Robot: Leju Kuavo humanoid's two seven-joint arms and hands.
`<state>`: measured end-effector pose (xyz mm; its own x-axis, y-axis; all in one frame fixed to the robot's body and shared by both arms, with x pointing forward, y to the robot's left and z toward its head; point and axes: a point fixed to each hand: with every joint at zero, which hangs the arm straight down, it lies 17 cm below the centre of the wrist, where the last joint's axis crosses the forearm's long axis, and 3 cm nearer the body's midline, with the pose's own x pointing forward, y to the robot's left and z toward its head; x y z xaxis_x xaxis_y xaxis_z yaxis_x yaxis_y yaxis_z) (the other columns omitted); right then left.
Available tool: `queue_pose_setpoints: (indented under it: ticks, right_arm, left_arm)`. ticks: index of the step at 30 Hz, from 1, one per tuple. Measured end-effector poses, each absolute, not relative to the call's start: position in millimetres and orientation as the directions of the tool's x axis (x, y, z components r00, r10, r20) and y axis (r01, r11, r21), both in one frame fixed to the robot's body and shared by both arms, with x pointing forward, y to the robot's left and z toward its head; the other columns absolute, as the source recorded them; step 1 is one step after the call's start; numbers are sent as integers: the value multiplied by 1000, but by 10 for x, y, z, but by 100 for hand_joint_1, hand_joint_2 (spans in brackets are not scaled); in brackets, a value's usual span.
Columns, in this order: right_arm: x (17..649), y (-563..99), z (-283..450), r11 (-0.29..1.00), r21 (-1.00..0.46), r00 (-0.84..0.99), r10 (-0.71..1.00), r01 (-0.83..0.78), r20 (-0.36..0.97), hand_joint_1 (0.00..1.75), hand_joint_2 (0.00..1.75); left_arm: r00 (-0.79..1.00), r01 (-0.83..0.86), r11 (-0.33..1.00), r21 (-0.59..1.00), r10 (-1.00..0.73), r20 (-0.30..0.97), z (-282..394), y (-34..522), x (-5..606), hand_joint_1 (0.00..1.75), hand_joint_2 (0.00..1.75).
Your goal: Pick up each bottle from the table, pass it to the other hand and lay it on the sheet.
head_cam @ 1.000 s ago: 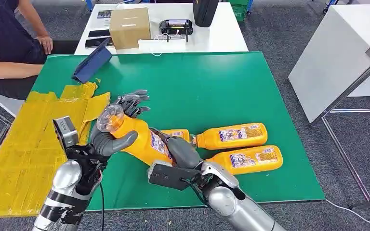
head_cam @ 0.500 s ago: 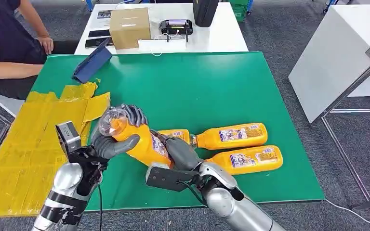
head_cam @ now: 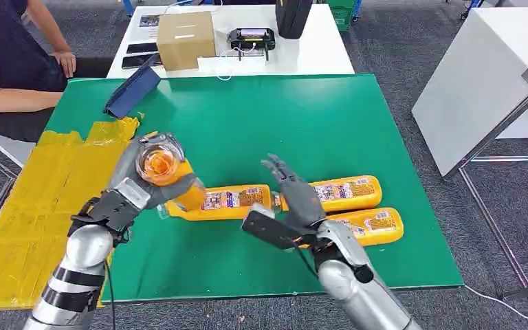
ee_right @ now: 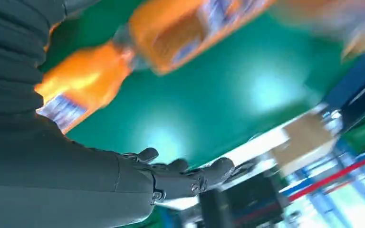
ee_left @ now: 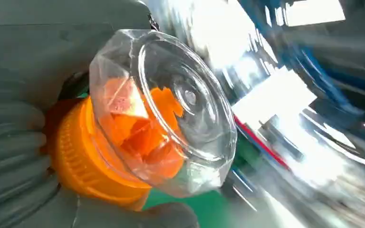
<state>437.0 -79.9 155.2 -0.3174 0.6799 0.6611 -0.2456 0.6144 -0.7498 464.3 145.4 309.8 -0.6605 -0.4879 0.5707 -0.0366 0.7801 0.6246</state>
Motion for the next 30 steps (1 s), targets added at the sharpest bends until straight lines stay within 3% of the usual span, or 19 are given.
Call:
queue_pose_setpoints:
  ticks: [2, 4, 6, 8, 12, 18, 30]
  right_arm:
    - [4464, -1019, 1545, 635, -737, -270, 686, -234, 676, 0, 175]
    - [4521, -1166, 1545, 648, -729, -241, 688, -222, 685, 0, 175]
    - [4556, -1251, 1547, 655, -724, -226, 688, -215, 690, 0, 175]
    - [4575, -1295, 1551, 661, -720, -218, 686, -211, 694, 0, 175]
    - [4606, -1327, 1547, 660, -720, -205, 691, -213, 694, 0, 175]
    - [4719, -1308, 1483, 643, -729, -178, 709, -234, 682, 0, 175]
    - [4788, -1257, 1365, 622, -737, -155, 727, -265, 669, 0, 175]
  left_arm:
    - [-577, -358, 589, 725, -750, 325, 3303, 1831, 4759, 175, 175]
    - [-478, -540, 417, 732, -867, 141, 3510, 2049, 4784, 175, 175]
    - [-391, -635, 272, 723, -921, 3, 3622, 2161, 4795, 175, 175]
    - [-354, -656, 217, 722, -934, -41, 3638, 2226, 4838, 175, 175]
    - [-302, -624, 132, 770, -950, -82, 3485, 2288, 5018, 175, 175]
    - [-262, -396, -30, 918, -954, -144, 2536, 2268, 5464, 175, 175]
    - [-269, -167, -102, 981, -952, -145, 1695, 2347, 5646, 175, 175]
